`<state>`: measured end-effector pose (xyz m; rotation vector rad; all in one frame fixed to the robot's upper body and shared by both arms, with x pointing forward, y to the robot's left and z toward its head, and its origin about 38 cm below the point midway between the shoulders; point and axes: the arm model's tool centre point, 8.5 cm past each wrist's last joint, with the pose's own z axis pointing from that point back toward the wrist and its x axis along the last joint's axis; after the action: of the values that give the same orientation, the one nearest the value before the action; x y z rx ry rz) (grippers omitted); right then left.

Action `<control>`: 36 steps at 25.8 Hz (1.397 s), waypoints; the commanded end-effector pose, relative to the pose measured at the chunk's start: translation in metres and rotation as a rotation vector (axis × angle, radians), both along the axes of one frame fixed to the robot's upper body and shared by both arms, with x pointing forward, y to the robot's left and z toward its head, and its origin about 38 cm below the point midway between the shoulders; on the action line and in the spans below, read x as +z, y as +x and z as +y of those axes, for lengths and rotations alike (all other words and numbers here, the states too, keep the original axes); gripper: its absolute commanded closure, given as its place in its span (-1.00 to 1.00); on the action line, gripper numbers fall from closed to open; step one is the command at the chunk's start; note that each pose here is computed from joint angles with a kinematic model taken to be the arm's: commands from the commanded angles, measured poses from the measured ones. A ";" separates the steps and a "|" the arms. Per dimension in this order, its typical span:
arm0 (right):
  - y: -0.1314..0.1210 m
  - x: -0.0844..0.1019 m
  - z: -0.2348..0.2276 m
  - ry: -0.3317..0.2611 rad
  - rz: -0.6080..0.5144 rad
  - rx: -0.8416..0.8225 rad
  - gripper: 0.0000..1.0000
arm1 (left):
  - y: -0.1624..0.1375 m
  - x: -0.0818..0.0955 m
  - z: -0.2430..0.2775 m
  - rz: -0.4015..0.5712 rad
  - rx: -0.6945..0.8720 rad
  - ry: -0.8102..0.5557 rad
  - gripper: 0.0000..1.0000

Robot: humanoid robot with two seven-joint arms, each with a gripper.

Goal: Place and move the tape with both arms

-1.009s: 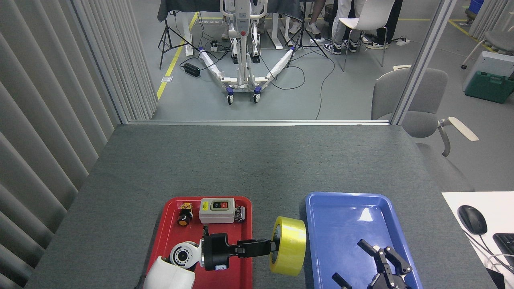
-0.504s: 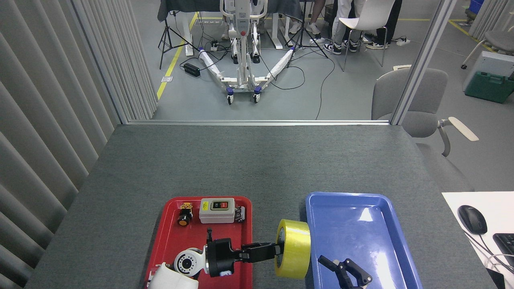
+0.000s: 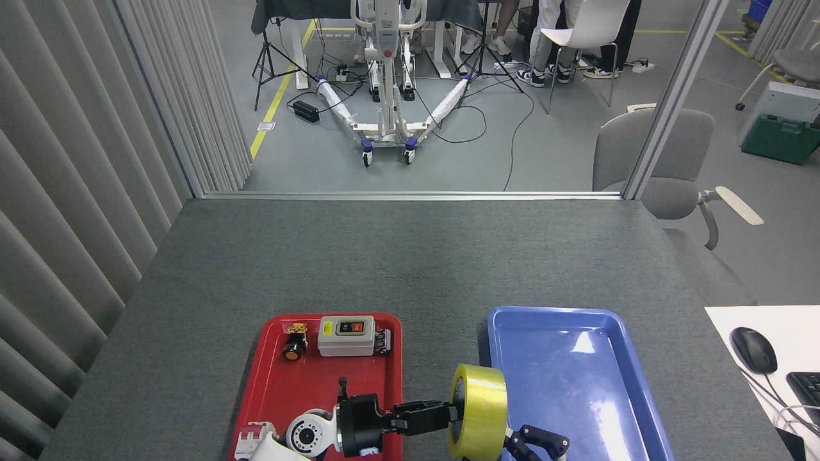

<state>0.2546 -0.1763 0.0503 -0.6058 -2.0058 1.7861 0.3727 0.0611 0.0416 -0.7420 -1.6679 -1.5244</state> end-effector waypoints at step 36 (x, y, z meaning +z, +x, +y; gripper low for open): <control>0.096 0.005 -0.087 -0.772 0.684 -0.608 1.00 | 0.000 0.008 0.151 -0.511 0.853 0.750 0.53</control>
<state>0.3440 -0.2744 0.0524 -0.6815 -0.6759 1.9348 0.3796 0.2176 0.0539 0.5534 -1.4067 -1.4511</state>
